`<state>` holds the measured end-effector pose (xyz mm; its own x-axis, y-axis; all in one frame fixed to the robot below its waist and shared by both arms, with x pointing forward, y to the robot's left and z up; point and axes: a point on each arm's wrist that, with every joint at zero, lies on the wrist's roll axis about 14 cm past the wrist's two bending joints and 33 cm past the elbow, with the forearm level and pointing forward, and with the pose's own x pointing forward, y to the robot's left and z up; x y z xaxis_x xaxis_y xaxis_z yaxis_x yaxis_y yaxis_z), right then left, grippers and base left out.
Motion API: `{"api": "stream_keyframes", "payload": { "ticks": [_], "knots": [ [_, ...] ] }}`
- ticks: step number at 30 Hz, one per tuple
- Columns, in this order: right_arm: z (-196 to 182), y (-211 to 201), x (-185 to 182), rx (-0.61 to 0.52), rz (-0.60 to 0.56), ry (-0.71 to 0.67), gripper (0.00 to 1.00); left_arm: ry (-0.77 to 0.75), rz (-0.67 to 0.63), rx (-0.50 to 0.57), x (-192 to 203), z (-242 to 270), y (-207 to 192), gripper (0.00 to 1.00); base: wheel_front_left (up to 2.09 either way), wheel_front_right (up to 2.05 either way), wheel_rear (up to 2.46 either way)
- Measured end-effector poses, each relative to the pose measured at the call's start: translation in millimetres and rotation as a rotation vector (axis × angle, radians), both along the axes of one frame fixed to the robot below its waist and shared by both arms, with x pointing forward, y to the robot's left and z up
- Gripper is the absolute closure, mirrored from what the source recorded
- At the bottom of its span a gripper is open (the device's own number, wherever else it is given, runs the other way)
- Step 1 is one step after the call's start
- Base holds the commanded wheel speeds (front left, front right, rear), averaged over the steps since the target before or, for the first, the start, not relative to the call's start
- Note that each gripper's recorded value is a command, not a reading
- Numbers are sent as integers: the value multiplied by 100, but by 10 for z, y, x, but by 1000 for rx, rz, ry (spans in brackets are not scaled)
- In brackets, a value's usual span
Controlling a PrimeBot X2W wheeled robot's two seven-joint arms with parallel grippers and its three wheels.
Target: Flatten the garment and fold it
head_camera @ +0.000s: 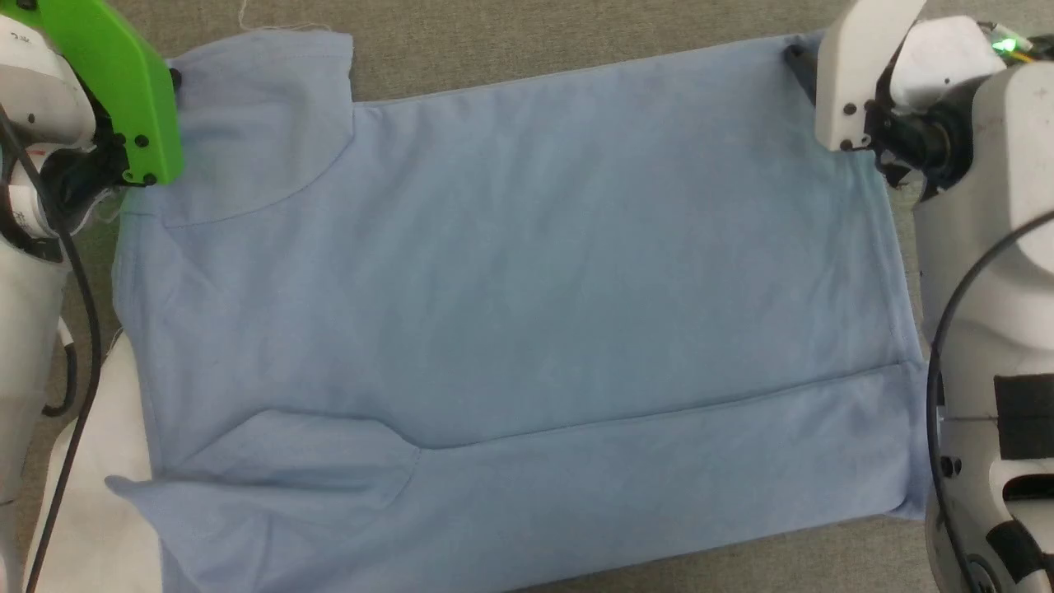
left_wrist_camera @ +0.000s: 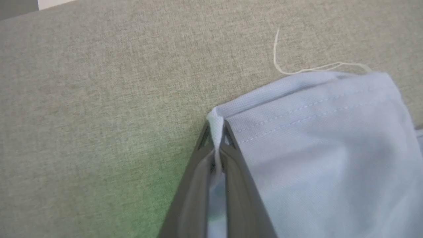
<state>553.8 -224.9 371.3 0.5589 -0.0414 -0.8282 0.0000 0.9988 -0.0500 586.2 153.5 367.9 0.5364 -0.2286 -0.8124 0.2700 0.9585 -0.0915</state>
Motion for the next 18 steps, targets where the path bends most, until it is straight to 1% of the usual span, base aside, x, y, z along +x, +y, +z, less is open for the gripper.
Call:
{"api": "stream_keyframes", "payload": {
  "ticks": [1,2,5,7,10,13,16,18],
  "knots": [
    [-1,2,6,-13,5,24,97,-3,-2,-2,2,0,-2,100,0,0,0],
    [-1,8,10,-22,8,40,100,-10,-4,-7,6,4,-6,100,0,0,0],
    [16,47,15,-24,17,52,100,-41,-5,-25,29,38,-20,100,0,0,0],
    [64,75,37,-28,30,18,100,-86,-5,-40,62,90,-29,100,0,0,0],
    [135,158,40,-13,57,-75,100,-205,2,-69,130,244,-24,100,0,0,0],
    [283,229,23,6,92,-216,100,-352,20,-120,139,470,-8,100,0,0,0],
    [452,217,-45,1,124,-344,100,-459,27,-164,6,629,-12,100,0,0,0],
    [536,222,-136,3,149,-405,100,-511,36,-199,-126,723,-13,100,0,0,0]
  ]
}}
